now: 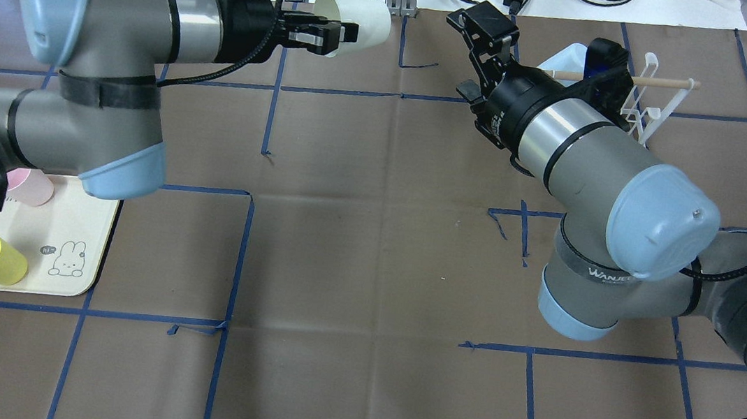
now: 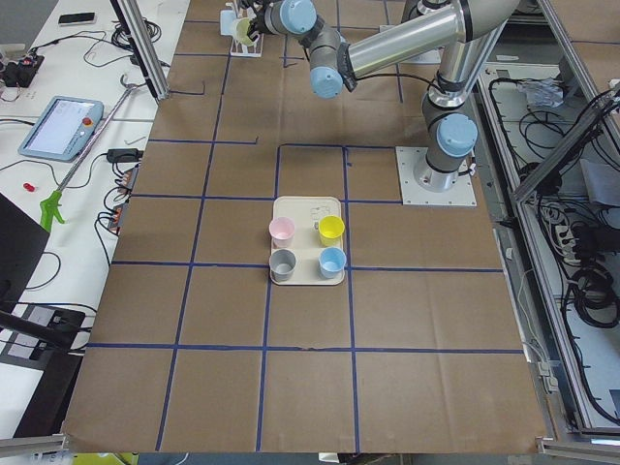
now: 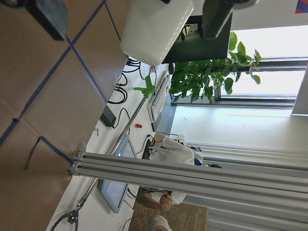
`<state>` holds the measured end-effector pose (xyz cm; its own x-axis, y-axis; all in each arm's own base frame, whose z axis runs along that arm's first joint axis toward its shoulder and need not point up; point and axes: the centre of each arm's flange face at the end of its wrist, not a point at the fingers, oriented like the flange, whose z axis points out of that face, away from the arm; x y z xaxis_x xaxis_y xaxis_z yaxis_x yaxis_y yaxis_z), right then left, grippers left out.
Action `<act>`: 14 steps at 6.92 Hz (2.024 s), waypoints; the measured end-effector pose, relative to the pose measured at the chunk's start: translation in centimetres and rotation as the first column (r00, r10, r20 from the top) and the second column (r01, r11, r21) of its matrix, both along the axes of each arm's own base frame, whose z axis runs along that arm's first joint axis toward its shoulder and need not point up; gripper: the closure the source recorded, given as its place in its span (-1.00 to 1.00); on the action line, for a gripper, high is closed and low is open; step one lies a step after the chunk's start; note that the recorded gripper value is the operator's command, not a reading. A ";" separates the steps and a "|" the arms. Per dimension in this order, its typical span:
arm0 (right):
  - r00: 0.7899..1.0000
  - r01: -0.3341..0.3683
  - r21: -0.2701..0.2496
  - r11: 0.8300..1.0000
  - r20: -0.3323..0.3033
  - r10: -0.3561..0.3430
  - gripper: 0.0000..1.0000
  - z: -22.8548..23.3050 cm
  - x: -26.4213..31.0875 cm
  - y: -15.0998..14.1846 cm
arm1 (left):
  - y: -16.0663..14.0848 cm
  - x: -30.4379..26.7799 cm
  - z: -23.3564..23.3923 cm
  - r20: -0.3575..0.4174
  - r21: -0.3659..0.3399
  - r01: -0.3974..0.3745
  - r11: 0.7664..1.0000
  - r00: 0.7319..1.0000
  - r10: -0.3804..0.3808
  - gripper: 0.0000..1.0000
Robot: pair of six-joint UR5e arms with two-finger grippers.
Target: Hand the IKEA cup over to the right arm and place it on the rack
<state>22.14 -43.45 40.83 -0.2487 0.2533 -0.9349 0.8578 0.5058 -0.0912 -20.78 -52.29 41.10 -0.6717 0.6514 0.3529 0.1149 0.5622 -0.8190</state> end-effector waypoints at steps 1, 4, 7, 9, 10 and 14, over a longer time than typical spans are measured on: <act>1.000 0.003 0.035 0.999 0.004 -0.003 -1.00 -0.7 0.0 0.3 | 1.1 -1.1 -1.1 -0.018 -0.047 0.005 0.999 1.000 -0.006 1.00; 0.994 0.035 0.128 0.991 0.098 -0.048 -0.99 -1.3 0.2 0.4 | 4.2 -2.0 -3.8 -0.056 -0.087 0.003 0.996 0.998 -0.007 1.00; 0.992 0.034 0.178 0.984 0.112 -0.055 -0.99 -2.0 0.7 -1.3 | 5.4 -2.4 -4.4 -0.082 -0.092 -0.004 0.996 0.997 -0.004 1.00; 0.994 0.012 0.195 0.981 0.106 -0.033 -0.99 -2.6 1.9 -3.2 | 5.6 -2.8 -4.4 -0.085 -0.088 -0.004 0.996 0.996 -0.004 1.00; 0.994 0.002 0.205 0.979 0.103 -0.023 -0.99 -3.0 2.4 -3.8 | 5.6 -2.9 -4.4 -0.086 -0.087 -0.003 0.996 0.996 -0.004 1.00; 0.989 -0.086 0.280 0.956 0.141 0.048 -0.99 -3.6 4.0 -4.2 | 5.7 -3.0 -4.4 -0.091 -0.081 -0.005 0.997 0.996 -0.003 1.00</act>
<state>26.12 -47.61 37.27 -0.1543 0.5008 -0.8517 0.8155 0.5512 0.1763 -23.76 -46.56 36.73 -0.6397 0.6798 0.3587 0.0374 0.4936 -0.8689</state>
